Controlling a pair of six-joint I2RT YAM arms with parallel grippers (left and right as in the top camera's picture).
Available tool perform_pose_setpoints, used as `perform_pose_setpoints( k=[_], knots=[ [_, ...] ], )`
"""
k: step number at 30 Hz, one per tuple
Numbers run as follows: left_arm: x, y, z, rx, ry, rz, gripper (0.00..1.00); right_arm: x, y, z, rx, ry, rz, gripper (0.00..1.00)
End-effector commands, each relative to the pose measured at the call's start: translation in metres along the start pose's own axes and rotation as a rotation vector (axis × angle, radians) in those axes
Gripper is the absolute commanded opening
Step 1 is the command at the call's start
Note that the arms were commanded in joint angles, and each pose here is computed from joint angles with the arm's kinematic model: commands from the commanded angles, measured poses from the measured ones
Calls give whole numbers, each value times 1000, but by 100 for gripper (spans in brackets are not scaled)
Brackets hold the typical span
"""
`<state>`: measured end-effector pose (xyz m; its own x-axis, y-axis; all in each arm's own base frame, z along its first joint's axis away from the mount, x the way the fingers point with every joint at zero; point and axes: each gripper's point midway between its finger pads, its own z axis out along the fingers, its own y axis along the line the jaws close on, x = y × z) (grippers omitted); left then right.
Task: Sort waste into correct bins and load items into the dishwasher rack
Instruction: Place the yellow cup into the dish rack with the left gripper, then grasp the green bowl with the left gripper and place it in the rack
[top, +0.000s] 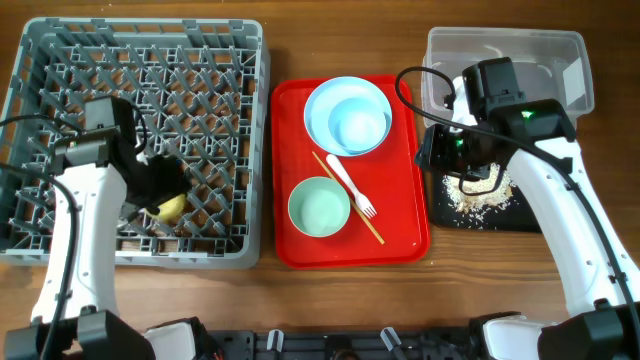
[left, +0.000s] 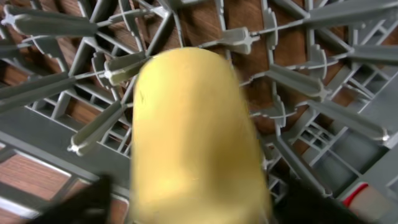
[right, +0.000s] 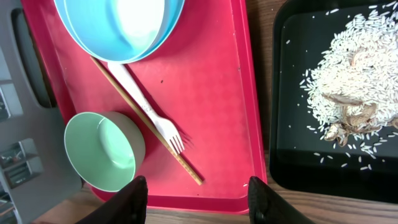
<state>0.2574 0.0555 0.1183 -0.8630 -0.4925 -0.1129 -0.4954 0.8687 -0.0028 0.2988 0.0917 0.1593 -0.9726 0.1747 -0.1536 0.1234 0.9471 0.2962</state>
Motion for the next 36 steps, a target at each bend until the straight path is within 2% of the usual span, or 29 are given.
perform_pose_setpoints(
  k=[1,2,3,4,6,8,10,12,14,17,22,23,25,26,27,28,29,30,33,36],
  knots=[
    [-9,1,0,-10,-19,0,100,-2,-1,-9,6,-26,-16,71],
    [-14,-2,-3,4,-37,-15,100,-1,0,-9,1,-23,-16,88],
    [-18,-5,-7,17,-54,-16,100,0,0,-9,2,-20,-15,97],
    [-22,-11,-16,51,-76,-12,100,2,-1,-9,6,-11,-19,100],
    [-29,-36,-35,148,-132,29,100,8,-4,-9,16,14,-29,100],
    [-20,-81,-58,254,-216,162,100,5,-15,-14,40,-4,39,100],
    [0,-124,-69,333,-230,295,100,-1,-30,-27,49,-54,126,100],
    [44,-187,-82,527,-173,479,100,-6,-45,-43,12,-95,201,100],
    [74,-229,-83,600,-156,617,97,-4,-58,-46,26,-92,240,100],
    [124,-261,-45,535,-47,773,84,-3,-61,-47,31,-84,209,100],
    [183,-279,34,388,155,908,65,-2,-61,-46,33,-83,201,100],
    [190,-280,49,353,170,926,56,-2,-61,-46,33,-83,197,100],
    [192,-277,70,270,158,953,47,-2,-61,-46,34,-83,181,100],
    [188,-274,76,231,132,961,33,-2,-61,-46,34,-83,181,100],
    [184,-273,77,207,107,965,23,-2,-61,-46,34,-83,180,100],
    [182,-272,78,194,93,965,19,-2,-61,-46,34,-83,180,100],
    [181,-272,78,194,93,964,8,-2,-61,-46,33,-83,181,99],
    [181,-273,78,194,92,964,4,-2,-61,-46,33,-83,181,100],
    [177,-278,65,211,76,962,4,-2,-62,-46,37,-80,181,100],
    [165,-292,12,274,10,954,4,-1,-62,-46,37,-80,181,100]
  ],
)
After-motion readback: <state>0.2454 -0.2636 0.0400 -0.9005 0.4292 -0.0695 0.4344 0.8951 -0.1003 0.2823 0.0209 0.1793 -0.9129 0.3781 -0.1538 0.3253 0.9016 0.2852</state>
